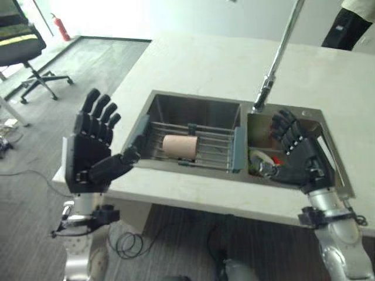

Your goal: Place the dishes in the dishwasher.

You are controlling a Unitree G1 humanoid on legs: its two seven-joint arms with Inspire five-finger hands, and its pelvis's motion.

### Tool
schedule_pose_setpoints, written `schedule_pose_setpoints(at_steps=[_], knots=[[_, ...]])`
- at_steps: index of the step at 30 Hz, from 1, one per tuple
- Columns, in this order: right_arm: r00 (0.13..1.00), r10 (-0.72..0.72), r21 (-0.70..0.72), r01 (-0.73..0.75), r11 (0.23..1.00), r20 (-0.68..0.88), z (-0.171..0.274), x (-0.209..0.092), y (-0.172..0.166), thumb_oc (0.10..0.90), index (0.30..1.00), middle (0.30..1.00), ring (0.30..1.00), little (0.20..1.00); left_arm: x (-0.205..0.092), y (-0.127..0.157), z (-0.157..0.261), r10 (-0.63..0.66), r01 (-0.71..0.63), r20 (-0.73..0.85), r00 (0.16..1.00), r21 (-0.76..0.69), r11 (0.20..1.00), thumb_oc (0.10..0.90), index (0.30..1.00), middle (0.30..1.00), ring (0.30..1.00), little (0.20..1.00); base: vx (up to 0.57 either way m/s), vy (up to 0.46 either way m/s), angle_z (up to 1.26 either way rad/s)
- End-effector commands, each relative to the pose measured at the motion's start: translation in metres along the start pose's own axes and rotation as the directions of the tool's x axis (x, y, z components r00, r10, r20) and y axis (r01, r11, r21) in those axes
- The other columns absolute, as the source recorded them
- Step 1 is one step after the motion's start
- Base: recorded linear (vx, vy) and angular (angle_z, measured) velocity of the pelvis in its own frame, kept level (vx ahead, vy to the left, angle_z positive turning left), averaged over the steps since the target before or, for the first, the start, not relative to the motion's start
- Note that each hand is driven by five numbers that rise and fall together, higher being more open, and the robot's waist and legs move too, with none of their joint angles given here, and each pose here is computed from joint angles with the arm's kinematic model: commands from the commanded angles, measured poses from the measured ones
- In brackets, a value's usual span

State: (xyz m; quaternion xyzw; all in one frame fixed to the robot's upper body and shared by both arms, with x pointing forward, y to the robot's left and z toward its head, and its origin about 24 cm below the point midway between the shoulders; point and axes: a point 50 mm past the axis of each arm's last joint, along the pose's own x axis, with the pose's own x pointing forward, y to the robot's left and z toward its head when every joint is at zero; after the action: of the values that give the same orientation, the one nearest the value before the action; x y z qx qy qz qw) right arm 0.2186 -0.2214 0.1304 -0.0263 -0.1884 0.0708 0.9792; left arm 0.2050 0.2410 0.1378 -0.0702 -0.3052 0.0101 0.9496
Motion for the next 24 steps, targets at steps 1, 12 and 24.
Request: schedule_pose_setpoints(at_steps=[1, 12, 24], knots=[[0.979, -0.002, -0.078, 0.019, 0.997, 0.206, 0.033, 0.011, -0.012, 0.800, 0.900, 0.900, 0.900, 0.900, 0.014, -0.016, 0.032, -0.109, 0.122, 0.212, 0.971, -0.049, 0.991, 0.800, 0.900, 0.900, 0.900, 0.900, 0.15, -0.281, -0.17], [0.985, -0.005, -0.136, 0.029, 0.990, 0.174, 0.041, 0.007, -0.027, 0.800, 0.900, 0.900, 0.900, 0.900, 0.023, -0.010, 0.037, -0.302, 0.269, 0.119, 0.946, 0.233, 0.935, 0.800, 0.900, 0.900, 0.900, 0.900, 0.06, 0.184, -0.09], [0.993, 0.033, -0.188, -0.012, 0.982, 0.111, 0.039, 0.018, -0.026, 0.800, 0.900, 0.900, 0.900, 0.900, 0.050, 0.008, 0.040, -0.409, 0.410, -0.114, 0.906, 0.480, 0.775, 0.800, 0.900, 0.900, 0.900, 0.900, 0.05, 0.138, 0.00]])
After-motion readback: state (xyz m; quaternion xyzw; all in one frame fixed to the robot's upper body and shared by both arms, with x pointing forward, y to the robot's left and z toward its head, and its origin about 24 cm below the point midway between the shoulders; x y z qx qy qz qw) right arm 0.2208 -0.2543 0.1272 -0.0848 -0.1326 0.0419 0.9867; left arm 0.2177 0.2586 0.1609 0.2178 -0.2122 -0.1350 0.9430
